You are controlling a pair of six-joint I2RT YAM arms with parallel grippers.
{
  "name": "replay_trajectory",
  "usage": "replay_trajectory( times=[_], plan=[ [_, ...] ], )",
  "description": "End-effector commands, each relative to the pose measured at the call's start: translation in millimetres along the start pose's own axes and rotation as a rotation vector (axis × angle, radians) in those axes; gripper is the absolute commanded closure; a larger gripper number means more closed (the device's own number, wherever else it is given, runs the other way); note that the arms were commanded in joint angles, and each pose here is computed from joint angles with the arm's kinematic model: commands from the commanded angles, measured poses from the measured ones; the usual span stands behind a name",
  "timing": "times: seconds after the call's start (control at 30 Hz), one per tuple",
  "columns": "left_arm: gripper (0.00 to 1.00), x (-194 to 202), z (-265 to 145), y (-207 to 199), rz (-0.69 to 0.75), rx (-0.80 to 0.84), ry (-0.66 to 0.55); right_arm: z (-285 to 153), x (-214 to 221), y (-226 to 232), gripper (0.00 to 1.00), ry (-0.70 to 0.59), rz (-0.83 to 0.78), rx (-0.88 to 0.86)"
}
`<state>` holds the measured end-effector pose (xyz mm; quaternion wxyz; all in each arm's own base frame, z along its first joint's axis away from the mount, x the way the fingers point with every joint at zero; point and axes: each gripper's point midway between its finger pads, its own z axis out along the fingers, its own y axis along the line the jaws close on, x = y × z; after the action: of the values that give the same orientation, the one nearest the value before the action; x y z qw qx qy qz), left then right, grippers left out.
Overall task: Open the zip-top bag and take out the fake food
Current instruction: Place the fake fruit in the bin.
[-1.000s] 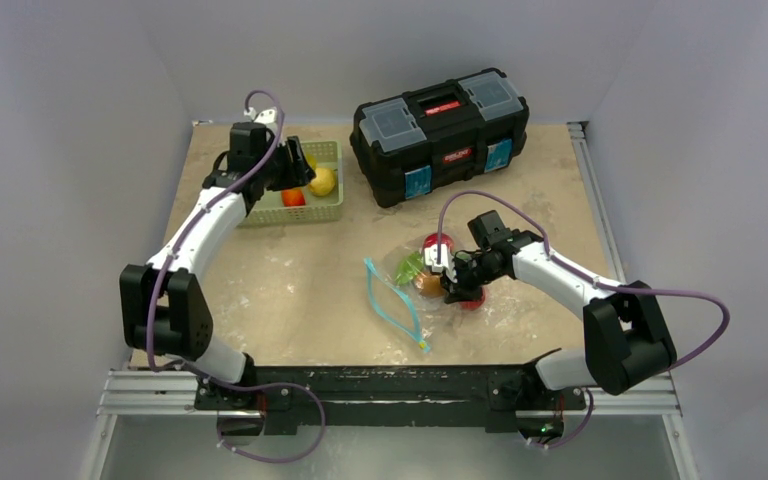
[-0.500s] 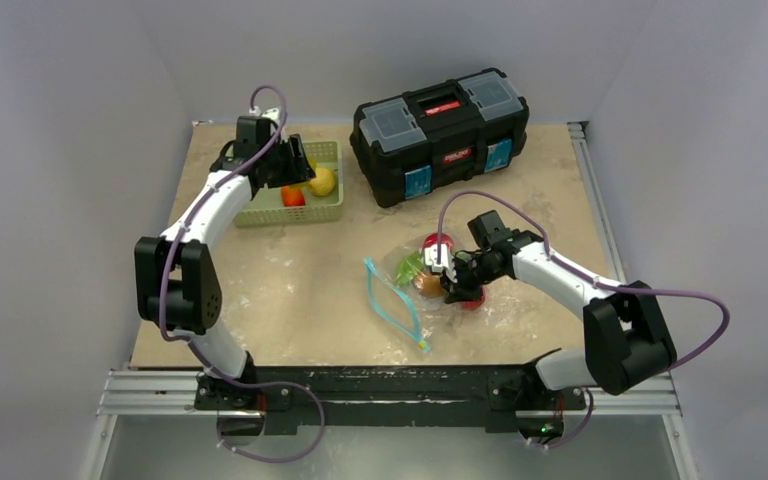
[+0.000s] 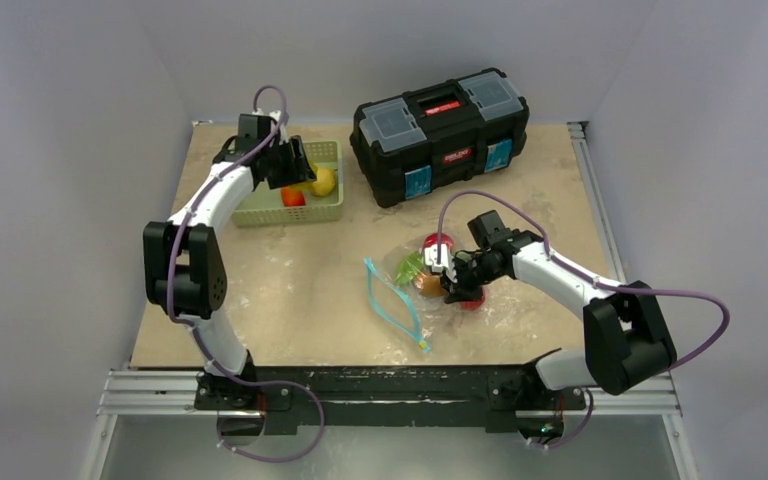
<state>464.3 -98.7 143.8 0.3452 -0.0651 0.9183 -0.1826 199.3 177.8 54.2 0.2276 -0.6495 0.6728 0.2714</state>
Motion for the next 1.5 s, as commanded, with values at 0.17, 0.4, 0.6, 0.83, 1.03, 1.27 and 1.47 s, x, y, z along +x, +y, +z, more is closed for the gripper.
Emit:
replay_trajectory(
  times=[0.17, 0.4, 0.6, 0.83, 1.03, 1.27, 1.47],
  plan=[
    [0.90, -14.8, 0.8, 0.3, 0.010, 0.029, -0.008, -2.4, -10.7, -9.7, 1.00, -0.031, -0.042, 0.025],
    [0.82, -12.8, 5.2, 3.3, 0.005, 0.026, 0.007, -2.7, -10.7, -9.9, 1.00, -0.031, -0.042, 0.027],
    [0.73, -12.4, 8.4, 7.0, 0.003, 0.011, 0.018, -3.0, -10.7, -9.9, 1.00, -0.031, -0.042, 0.028],
    [0.57, -13.2, 10.9, 9.5, 0.002, 0.002, 0.024, -3.1, -10.7, -9.9, 1.00, -0.032, -0.042, 0.027],
    [0.38, -17.7, 7.2, 11.4, 0.003, -0.015, 0.007, -3.1, -10.4, -9.6, 1.00, -0.032, -0.040, 0.027],
    [0.23, -29.6, -7.8, 6.2, 0.017, -0.011, -0.044, -3.6, -10.5, -10.0, 1.00, -0.033, -0.041, 0.028],
    [0.21, -38.6, -23.0, 1.6, 0.030, -0.001, -0.092, -4.0, -10.8, -9.7, 1.00, -0.033, -0.043, 0.029]
  ],
)
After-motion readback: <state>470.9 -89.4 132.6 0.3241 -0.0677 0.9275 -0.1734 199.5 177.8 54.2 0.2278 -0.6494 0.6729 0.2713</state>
